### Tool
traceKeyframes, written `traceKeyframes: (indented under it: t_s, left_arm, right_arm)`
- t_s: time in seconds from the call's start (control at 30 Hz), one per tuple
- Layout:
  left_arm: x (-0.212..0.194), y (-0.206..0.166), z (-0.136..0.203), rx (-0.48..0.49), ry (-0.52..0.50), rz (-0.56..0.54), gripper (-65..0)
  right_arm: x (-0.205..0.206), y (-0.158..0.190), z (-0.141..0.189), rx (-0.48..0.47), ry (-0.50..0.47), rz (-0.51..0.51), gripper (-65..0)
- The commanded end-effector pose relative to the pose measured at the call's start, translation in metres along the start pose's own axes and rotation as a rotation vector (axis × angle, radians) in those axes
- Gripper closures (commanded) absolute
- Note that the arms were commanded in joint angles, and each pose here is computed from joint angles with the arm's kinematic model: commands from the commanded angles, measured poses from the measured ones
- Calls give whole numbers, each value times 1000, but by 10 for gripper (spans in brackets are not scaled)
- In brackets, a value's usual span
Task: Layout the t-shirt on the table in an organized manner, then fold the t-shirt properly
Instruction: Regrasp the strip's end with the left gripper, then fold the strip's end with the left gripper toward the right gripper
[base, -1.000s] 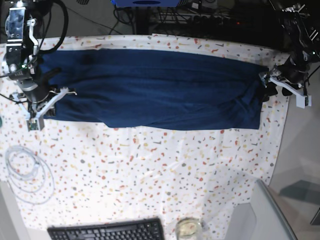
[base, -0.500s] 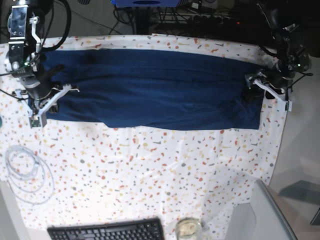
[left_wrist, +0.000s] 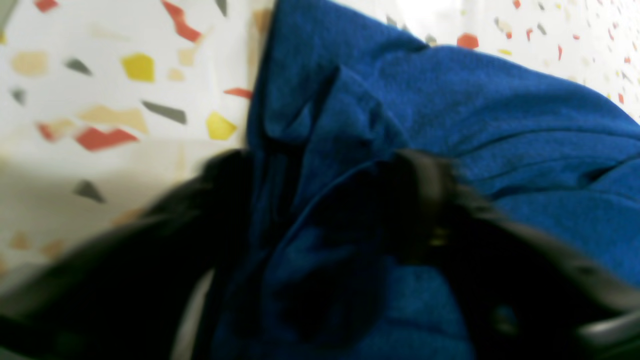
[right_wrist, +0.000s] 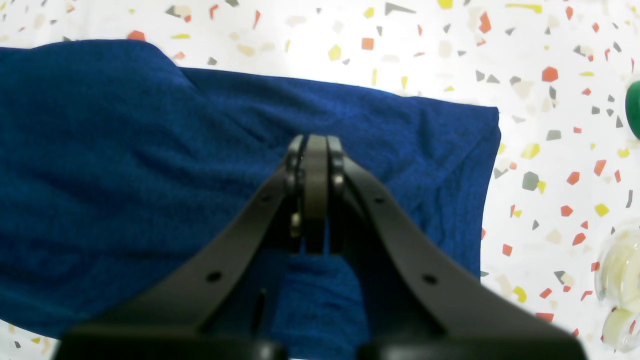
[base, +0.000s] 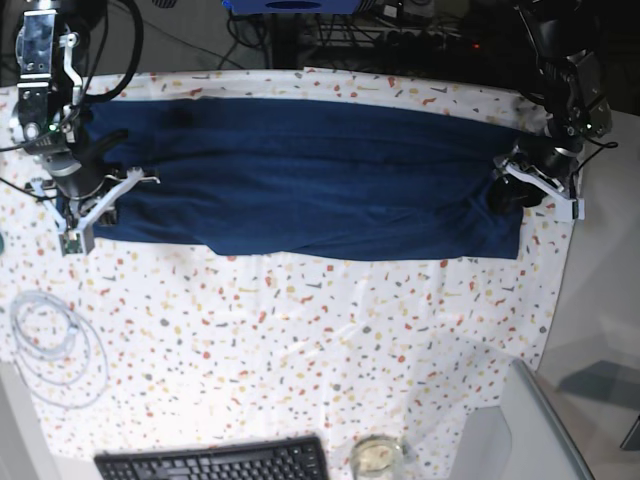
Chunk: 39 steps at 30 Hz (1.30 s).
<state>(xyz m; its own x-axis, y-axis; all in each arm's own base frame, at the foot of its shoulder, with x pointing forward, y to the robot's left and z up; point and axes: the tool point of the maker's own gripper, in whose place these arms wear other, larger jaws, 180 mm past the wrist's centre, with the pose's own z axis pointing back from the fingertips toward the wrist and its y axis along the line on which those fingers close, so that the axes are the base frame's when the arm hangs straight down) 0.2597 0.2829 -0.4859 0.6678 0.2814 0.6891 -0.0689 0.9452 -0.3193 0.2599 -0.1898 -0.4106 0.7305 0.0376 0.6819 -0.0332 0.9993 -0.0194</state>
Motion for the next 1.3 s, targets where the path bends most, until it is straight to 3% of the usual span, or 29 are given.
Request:
traceKeyframes:
  t_s: [0.0, 0.17, 0.47, 0.63, 0.83, 1.1, 1.27]
  left_arm:
    - [-26, -6, -4, -19, 117, -8, -288]
    - [-27, -3, -9, -17, 122, 23, 0]
    - [2, -4, -4, -8, 64, -44, 0]
    - [28, 24, 21, 118, -31, -35, 0]
    - [41, 20, 34, 131, -69, -87, 0]
    - [46, -20, 52, 126, -143, -137, 0]
    - [46, -72, 55, 85, -161, -197, 0]
  right_arm:
    - [12, -4, 3, -7, -42, 7, 0]
    - [6, -4, 4, -7, -32, 7, 0]
    - [3, -4, 4, -6, -24, 7, 0]
    - [3, -4, 4, -6, -24, 7, 0]
    - [3, -3, 4, -5, -24, 8, 0]
    - [3, -3, 4, -5, -24, 8, 0]
    - [3, -3, 4, -5, -24, 8, 0]
